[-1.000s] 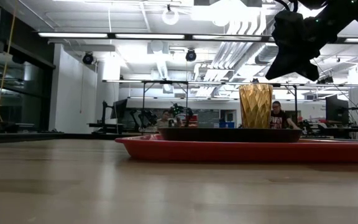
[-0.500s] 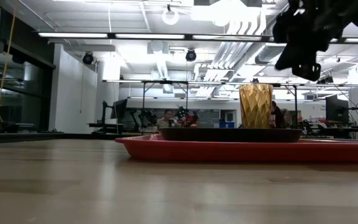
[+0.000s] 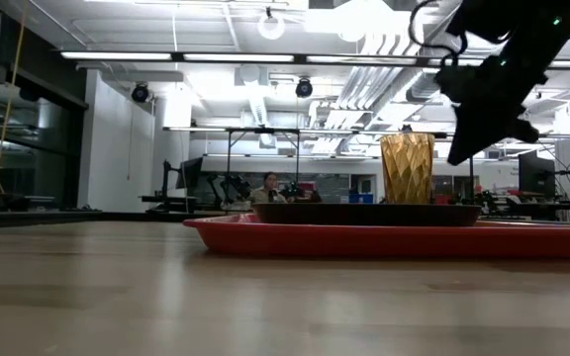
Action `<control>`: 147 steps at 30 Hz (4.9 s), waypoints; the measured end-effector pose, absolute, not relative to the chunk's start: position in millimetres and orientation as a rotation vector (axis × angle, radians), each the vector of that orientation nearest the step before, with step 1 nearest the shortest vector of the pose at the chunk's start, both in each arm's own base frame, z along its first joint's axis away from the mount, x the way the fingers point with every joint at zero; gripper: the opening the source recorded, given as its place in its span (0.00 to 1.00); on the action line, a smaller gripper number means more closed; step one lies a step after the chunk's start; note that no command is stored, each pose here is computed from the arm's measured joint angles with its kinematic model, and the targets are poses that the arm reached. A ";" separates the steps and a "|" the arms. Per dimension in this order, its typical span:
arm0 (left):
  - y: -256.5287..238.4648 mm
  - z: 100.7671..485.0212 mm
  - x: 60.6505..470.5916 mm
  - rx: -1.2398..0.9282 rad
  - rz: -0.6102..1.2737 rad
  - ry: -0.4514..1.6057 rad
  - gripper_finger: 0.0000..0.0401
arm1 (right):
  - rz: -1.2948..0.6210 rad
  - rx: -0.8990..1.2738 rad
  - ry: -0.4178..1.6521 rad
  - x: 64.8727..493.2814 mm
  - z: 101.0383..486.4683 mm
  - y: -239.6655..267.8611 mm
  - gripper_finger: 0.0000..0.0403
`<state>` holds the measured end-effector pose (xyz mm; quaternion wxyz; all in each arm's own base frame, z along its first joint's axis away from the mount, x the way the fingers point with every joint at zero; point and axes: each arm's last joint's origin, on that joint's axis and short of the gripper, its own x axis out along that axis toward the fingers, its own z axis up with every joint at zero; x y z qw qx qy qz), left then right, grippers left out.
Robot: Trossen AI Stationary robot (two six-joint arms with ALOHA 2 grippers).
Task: Pick and place plate/cup/fork/spoon on tray
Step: Put the yellow glass on the red tray to the left of the black spoon, then return to Home Position
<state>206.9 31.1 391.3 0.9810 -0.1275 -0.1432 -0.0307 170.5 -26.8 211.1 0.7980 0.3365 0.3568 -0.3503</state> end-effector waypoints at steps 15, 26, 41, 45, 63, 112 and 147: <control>31.1 391.3 206.9 -0.305 -0.068 -0.287 0.00 | -0.981 0.586 0.670 196.2 192.9 -57.1 0.00; 31.1 391.3 206.9 -0.308 -0.069 -0.287 0.00 | -1.020 0.589 0.631 198.7 191.7 -73.8 0.00; 31.1 391.2 207.0 -0.308 -0.068 -0.286 0.00 | -0.998 0.585 0.555 199.1 198.3 -95.0 0.00; 31.1 391.0 207.0 -0.308 -0.068 -0.284 0.00 | -0.887 0.568 0.632 197.8 198.0 -90.6 0.00; 31.3 390.4 207.2 -0.292 -0.064 -0.278 0.00 | -0.188 0.609 0.220 158.0 285.1 -34.0 0.00; -7.9 348.6 162.0 -0.344 -0.085 -0.292 0.00 | 0.114 0.540 -0.183 161.6 330.0 -28.0 0.00; -1.2 318.9 49.4 -0.222 -0.065 -0.385 0.00 | 0.085 0.675 -0.192 161.7 330.0 -29.3 0.00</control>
